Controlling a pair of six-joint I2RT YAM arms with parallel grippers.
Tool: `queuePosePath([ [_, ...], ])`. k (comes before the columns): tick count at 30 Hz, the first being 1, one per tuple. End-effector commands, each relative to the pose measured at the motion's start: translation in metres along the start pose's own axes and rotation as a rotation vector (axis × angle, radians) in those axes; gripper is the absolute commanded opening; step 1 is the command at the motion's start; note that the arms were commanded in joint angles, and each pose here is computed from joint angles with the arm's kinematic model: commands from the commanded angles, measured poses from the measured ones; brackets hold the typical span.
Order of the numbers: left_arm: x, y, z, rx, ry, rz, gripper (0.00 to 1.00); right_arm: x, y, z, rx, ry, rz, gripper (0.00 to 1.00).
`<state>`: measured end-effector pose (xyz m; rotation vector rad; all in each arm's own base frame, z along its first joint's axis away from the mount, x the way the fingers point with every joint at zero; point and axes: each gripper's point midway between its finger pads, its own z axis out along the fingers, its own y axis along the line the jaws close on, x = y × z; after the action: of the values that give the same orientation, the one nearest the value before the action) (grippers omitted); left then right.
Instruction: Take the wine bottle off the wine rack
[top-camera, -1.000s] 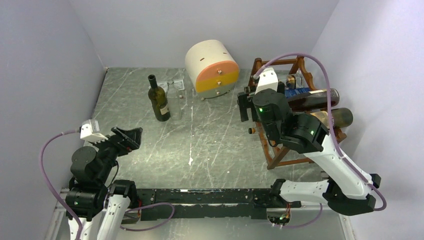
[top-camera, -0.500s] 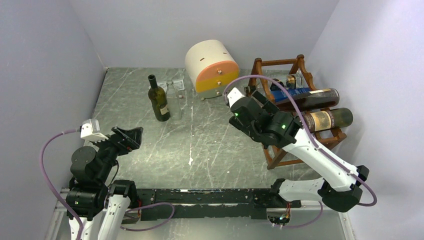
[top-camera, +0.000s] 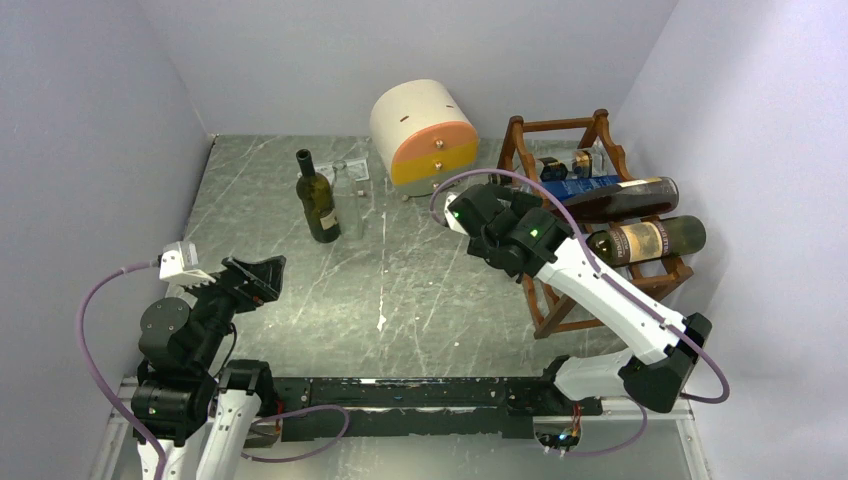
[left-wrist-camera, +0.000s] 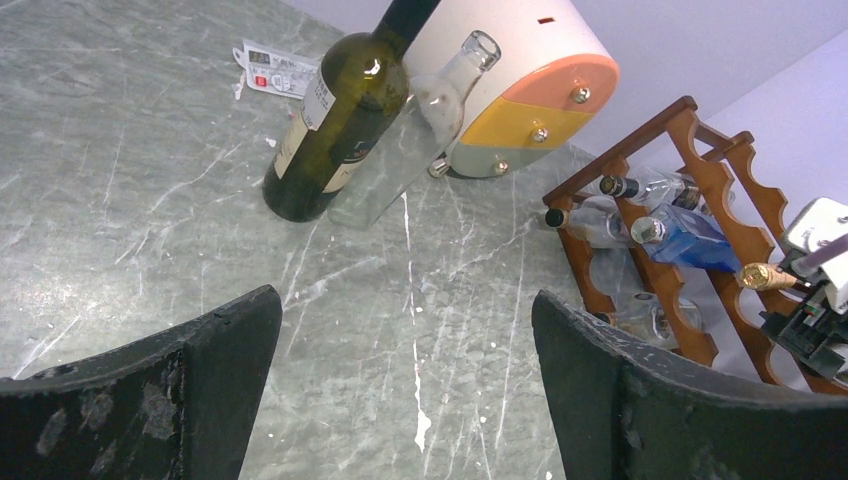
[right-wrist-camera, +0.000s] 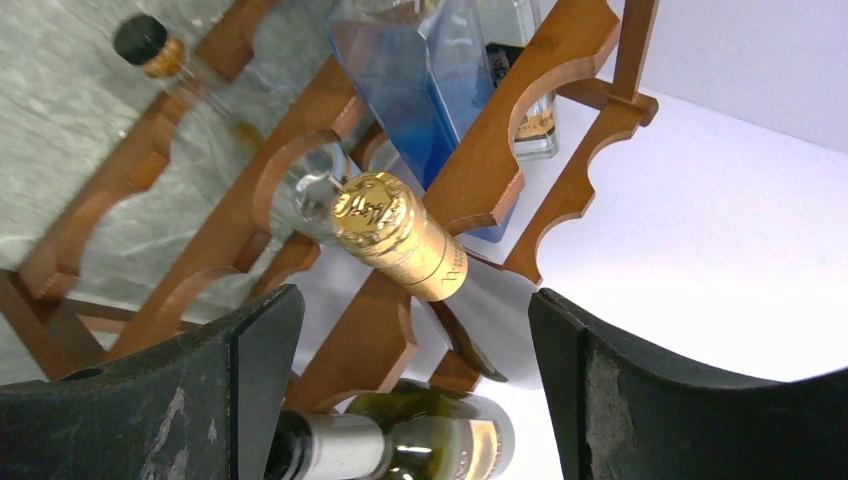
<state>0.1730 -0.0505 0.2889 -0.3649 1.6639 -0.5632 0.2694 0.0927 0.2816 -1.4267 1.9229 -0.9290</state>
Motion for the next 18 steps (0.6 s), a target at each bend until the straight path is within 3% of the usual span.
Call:
queuePosePath([
  [1,-0.005,-0.008,-0.002,0.048,-0.027,0.023,0.99,0.014,-0.009,0.008,-0.018,0.045,-0.1,0.87],
  [18,-0.006,-0.007,-0.002,0.038,-0.035,0.017,0.99,0.01,-0.021,0.048,0.072,-0.039,-0.283,0.85],
])
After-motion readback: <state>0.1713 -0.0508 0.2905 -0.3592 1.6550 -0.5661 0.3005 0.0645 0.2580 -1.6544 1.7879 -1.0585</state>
